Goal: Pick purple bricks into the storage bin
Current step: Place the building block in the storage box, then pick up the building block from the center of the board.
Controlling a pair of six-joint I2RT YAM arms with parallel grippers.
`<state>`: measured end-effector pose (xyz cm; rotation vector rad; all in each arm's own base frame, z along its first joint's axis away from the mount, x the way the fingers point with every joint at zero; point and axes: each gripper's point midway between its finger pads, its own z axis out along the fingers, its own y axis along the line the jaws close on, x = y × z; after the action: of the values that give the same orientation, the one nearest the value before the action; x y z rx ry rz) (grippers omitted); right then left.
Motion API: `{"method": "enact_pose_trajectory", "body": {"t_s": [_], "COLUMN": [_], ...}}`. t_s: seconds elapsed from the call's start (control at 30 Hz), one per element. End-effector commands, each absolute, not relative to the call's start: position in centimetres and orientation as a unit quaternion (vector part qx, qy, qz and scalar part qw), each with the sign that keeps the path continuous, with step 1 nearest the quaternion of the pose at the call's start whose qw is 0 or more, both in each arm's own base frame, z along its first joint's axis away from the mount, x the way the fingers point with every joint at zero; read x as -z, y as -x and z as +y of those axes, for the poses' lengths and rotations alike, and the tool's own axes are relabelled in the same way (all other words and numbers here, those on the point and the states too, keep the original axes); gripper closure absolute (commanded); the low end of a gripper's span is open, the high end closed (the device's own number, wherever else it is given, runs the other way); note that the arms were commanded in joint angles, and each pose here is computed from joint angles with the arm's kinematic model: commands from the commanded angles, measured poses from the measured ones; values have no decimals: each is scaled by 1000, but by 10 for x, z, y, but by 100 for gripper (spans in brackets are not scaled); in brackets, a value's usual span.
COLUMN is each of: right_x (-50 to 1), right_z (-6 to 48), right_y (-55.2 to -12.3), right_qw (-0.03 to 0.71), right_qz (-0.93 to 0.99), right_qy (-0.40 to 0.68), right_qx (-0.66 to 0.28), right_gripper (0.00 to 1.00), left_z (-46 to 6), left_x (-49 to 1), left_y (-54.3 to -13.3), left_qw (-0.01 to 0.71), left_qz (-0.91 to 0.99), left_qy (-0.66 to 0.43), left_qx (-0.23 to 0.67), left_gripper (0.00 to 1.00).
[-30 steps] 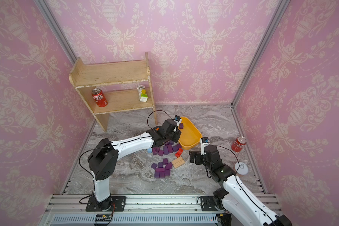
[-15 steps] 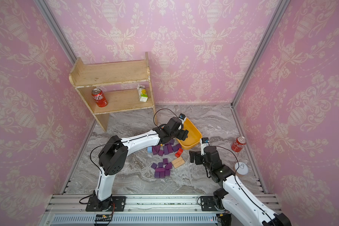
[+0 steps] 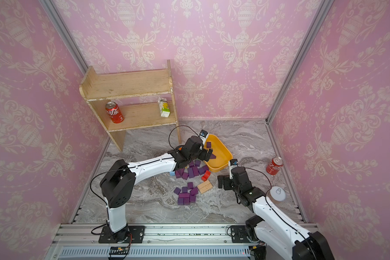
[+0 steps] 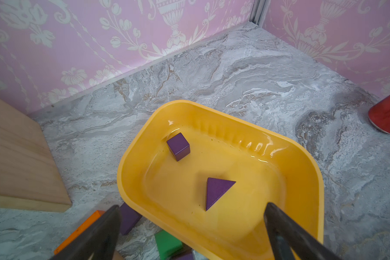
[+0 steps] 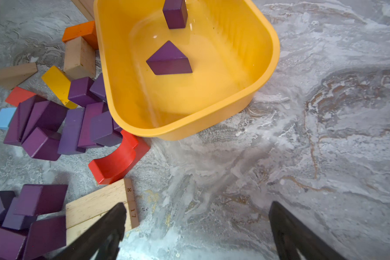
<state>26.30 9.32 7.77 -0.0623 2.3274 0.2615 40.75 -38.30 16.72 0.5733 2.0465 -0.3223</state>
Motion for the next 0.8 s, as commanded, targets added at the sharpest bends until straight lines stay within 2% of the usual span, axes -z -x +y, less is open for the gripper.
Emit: {"method": "enact_pose_trajectory", "body": {"t_s": [0.0, 0.3, 0.5, 0.77], "right_x": [-87, -77, -97, -126], "right_z": [103, 117, 129, 157], "right_y": [-274, -278, -271, -262], "right_qw": [395, 353, 359, 371], "right_qz": [911, 924, 914, 908], "right_qy": [26, 46, 39, 60], "right_qx": [-119, -136, -184, -184], "right_gripper": [0, 0, 0, 0], "left_z": [-368, -323, -274, -222], "left_x": [-182, -177, -166, -146], "left_y": [-409, -392, -368, -342], "left_qw": [495, 507, 510, 504], "left_qz": [831, 827, 828, 842], "left_qy": [-231, -235, -232, -190], "left_qx": [109, 64, 13, 19], "left_gripper": [1, 1, 1, 1]}}
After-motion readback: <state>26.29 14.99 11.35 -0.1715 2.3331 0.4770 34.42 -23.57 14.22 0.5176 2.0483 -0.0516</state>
